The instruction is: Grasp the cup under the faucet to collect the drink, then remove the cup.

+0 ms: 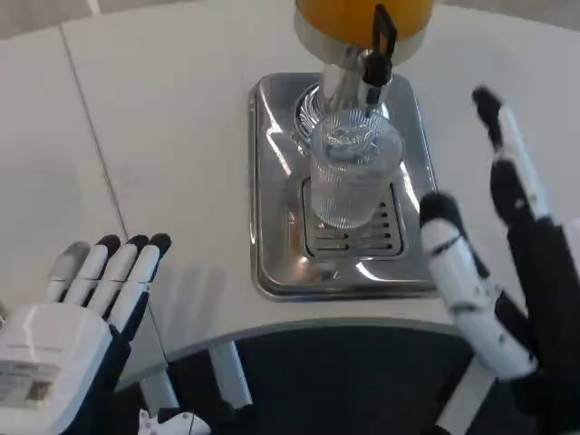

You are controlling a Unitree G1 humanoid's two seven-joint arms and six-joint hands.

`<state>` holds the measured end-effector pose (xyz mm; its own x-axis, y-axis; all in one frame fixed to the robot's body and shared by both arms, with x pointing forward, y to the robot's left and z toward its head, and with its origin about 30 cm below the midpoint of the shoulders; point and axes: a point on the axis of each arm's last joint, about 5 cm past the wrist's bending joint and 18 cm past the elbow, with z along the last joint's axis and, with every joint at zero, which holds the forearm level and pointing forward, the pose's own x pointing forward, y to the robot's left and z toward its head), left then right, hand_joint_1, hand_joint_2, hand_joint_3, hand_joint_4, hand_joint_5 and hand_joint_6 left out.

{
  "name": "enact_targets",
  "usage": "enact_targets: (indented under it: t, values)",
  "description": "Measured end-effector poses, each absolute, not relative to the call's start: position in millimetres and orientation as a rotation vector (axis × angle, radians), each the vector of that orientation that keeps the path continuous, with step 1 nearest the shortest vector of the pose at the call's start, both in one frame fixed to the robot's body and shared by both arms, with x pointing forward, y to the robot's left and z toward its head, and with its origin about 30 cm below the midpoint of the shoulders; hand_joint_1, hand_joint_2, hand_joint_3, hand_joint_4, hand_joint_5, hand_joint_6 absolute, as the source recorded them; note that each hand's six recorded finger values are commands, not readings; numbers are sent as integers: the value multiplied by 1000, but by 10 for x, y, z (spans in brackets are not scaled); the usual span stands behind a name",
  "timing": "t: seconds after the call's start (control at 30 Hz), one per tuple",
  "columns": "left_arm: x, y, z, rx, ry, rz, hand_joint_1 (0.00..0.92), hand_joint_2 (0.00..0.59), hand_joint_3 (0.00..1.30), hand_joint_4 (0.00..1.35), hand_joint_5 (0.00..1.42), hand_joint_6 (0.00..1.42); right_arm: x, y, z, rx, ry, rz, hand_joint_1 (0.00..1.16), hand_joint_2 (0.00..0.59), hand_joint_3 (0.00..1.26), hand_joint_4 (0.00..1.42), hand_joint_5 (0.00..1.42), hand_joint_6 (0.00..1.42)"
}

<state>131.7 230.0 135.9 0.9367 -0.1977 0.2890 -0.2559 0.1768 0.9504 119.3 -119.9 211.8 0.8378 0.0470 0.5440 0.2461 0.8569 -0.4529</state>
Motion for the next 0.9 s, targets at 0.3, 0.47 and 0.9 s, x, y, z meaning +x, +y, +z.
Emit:
enact_targets:
  t: [0.3,0.47,0.9]
  values:
    - [1281,2310,1343,1378,-375,40,0,35,0,0,0,0,1385,-1145,2323,-496,-648,-136,148,529,0,0,0,0]
    - [1261,2325,1341,1371,-370,41,0,39,0,0,0,0,1489,-1110,2377,-487,-657,-144,163,528,0,0,0,0]
    - [1246,2364,1357,1369,-362,59,0,47,0,0,0,0,1667,-1066,2337,-435,-631,-183,203,522,0,0,0,0]
